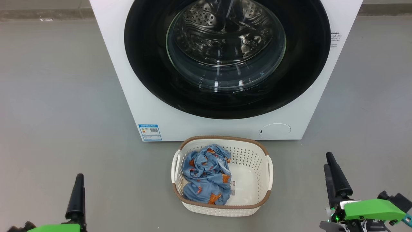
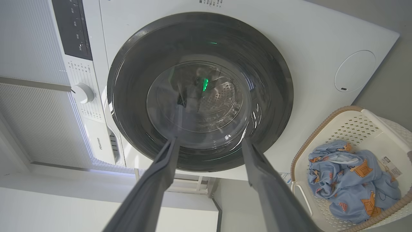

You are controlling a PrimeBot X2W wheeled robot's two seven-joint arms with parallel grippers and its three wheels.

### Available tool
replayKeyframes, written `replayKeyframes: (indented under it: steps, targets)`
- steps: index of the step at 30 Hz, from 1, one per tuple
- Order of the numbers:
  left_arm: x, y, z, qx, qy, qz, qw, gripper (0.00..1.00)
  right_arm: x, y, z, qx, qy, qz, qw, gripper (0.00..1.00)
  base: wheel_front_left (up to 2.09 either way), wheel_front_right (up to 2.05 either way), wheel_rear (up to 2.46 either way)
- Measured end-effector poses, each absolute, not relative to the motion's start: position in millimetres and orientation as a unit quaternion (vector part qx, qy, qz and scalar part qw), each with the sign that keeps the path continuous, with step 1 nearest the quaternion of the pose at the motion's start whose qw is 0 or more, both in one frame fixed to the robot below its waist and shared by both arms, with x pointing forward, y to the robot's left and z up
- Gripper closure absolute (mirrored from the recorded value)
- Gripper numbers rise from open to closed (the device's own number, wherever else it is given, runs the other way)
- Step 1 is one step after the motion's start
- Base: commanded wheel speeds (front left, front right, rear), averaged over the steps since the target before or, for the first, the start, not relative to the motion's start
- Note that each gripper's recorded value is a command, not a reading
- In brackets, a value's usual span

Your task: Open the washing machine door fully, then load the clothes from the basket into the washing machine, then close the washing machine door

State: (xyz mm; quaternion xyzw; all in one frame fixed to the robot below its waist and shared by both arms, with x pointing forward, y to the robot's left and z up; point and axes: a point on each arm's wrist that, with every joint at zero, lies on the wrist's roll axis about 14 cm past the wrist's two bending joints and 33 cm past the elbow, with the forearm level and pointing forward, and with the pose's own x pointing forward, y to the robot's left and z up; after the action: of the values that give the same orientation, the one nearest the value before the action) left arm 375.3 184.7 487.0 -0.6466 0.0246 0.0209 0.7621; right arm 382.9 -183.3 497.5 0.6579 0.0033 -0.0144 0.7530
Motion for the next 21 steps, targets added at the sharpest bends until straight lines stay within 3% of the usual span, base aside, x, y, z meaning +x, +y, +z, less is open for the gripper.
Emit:
replayKeyframes:
  steps: [5,21]
  targets:
    - [376,186,489,-0.623,0.024,0.017,0.782,0.00,385,-182,504,0.648,-0.005,-0.008,0.762,0.00,0.00,0.00,0.00]
    - [378,181,498,-0.520,0.017,-0.005,0.854,0.00,391,-174,515,0.556,-0.013,0.013,0.831,0.00,0.00,0.00,0.00]
